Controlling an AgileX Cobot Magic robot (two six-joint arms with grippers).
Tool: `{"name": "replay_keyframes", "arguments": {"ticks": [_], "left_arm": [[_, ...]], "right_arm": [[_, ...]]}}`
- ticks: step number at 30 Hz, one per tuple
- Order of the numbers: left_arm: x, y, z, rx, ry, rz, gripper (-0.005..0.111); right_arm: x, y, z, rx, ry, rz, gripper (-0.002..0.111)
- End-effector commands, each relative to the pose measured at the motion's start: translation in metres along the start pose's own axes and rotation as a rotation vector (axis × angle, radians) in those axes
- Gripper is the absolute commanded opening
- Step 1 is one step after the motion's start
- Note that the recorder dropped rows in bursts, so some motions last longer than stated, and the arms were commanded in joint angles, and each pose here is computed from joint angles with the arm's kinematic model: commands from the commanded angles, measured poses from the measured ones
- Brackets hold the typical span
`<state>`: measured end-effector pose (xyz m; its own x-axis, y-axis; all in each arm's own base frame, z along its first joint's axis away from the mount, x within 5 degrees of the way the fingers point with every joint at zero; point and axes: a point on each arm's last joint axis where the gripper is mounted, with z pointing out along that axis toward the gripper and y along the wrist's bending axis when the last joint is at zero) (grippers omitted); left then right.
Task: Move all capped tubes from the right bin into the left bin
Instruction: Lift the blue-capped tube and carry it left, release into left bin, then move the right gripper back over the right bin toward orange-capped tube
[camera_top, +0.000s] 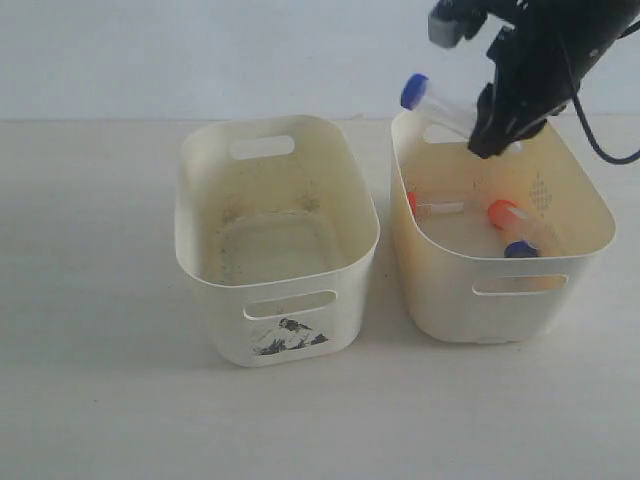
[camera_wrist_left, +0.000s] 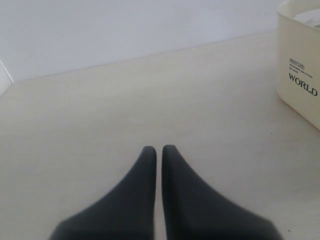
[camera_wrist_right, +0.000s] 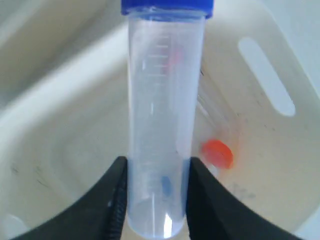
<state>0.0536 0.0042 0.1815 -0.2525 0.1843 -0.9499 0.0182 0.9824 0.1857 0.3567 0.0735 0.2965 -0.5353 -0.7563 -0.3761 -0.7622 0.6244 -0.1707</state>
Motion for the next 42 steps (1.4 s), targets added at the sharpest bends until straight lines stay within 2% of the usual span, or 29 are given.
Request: {"name": "replay_keyframes", "arguments": {"ticks": [1,4,6,12,15,19,22,26,27,29,31,34,35,40,42], "left_arm": [[-0.002,0.0,0.0,0.003,-0.009,-0.015,0.004],[-0.002,0.0,0.0,0.003,-0.009,-0.015,0.004],[-0.002,0.0,0.0,0.003,-0.009,-0.015,0.004],[-0.002,0.0,0.0,0.003,-0.009,-0.015,0.004],[-0.002,0.0,0.0,0.003,-0.009,-0.015,0.004],[-0.002,0.0,0.0,0.003,-0.009,-0.015,0.004],[-0.002,0.0,0.0,0.003,-0.009,-0.015,0.004],[-0.002,0.0,0.0,0.003,-0.009,-0.015,0.004],[-0.002,0.0,0.0,0.003,-0.009,-0.015,0.004],[-0.002,0.0,0.0,0.003,-0.009,-0.015,0.004],[-0.002,0.0,0.0,0.003,-0.009,-0.015,0.004],[-0.002,0.0,0.0,0.003,-0.009,-0.015,0.004],[-0.002,0.0,0.0,0.003,-0.009,-0.015,0.004],[-0.002,0.0,0.0,0.003,-0.009,-0.015,0.004],[-0.002,0.0,0.0,0.003,-0.009,-0.015,0.004]], "right_arm": [[-0.023,0.023,-0.025,-0.219,-0.258,0.205,0.0],[-0.041,0.037,-0.031,-0.426,-0.407,0.333,0.0],[-0.049,0.045,-0.031,-0.48,-0.442,0.349,0.0],[-0.072,0.075,-0.008,-0.45,-0.414,0.22,0.0],[-0.08,0.078,0.006,-0.368,-0.416,0.19,0.0],[-0.081,0.08,0.025,-0.373,-0.38,0.206,0.002],[-0.079,0.079,0.038,-0.37,-0.338,0.198,0.018],[-0.079,0.078,0.047,-0.374,-0.313,0.254,0.06],[-0.078,0.077,0.048,-0.368,-0.308,0.267,0.064],[-0.078,0.076,0.045,-0.356,-0.305,0.268,0.056],[-0.077,0.075,0.042,-0.329,-0.305,0.246,0.038],[-0.076,0.072,0.032,-0.283,-0.308,0.205,0.005],[-0.075,0.071,0.028,-0.259,-0.313,0.191,0.0],[-0.067,0.063,0.004,-0.094,-0.285,0.043,0.0],[-0.06,0.056,-0.006,0.019,-0.238,-0.057,0.0]]}}
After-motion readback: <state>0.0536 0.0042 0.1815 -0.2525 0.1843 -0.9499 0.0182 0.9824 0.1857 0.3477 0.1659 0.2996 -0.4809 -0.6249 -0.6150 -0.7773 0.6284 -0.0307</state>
